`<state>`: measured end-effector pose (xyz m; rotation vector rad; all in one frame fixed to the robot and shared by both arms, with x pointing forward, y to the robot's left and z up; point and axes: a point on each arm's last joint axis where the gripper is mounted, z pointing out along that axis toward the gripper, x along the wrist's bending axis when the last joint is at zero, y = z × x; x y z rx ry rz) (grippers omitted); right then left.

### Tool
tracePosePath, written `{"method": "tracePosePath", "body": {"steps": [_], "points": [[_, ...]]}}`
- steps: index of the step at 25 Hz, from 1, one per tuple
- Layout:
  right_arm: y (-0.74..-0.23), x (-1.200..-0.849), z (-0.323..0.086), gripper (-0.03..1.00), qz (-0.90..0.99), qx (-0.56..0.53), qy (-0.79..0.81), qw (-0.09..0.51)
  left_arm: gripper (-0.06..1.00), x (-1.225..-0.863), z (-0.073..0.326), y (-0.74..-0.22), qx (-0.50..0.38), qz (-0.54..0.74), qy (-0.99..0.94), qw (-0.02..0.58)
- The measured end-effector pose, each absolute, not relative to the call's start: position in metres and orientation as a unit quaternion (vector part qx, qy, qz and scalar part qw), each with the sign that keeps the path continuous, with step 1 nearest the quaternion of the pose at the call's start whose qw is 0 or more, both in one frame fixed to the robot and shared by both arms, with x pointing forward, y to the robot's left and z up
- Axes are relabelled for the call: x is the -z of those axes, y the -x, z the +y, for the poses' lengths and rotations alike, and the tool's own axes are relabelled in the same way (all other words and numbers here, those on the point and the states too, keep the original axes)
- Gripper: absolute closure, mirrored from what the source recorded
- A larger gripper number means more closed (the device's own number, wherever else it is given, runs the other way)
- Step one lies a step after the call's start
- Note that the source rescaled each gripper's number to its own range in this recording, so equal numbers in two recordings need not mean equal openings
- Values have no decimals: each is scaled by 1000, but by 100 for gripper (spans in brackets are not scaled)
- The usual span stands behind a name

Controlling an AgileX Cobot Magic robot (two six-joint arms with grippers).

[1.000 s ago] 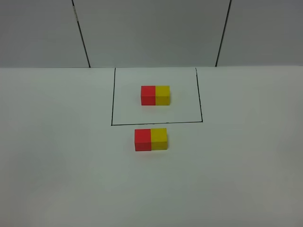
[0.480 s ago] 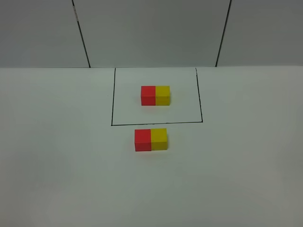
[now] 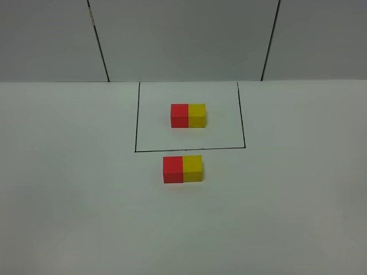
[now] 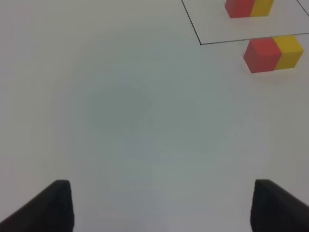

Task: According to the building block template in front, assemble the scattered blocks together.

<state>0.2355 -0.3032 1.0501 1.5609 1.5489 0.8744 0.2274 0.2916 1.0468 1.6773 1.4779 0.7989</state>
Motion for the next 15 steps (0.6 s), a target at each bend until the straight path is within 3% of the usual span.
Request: {"method": "tracePosePath", "body": {"steps": [4,15], "points": [[-236,-1050,-303,28,606,-342,-611,378,17,-1047,292,-227,-312,577,-655,374],[-236,-1050,-303,29,606,-342,-611,378,17,-1047,292,-227,-312,577,-655,374]]}}
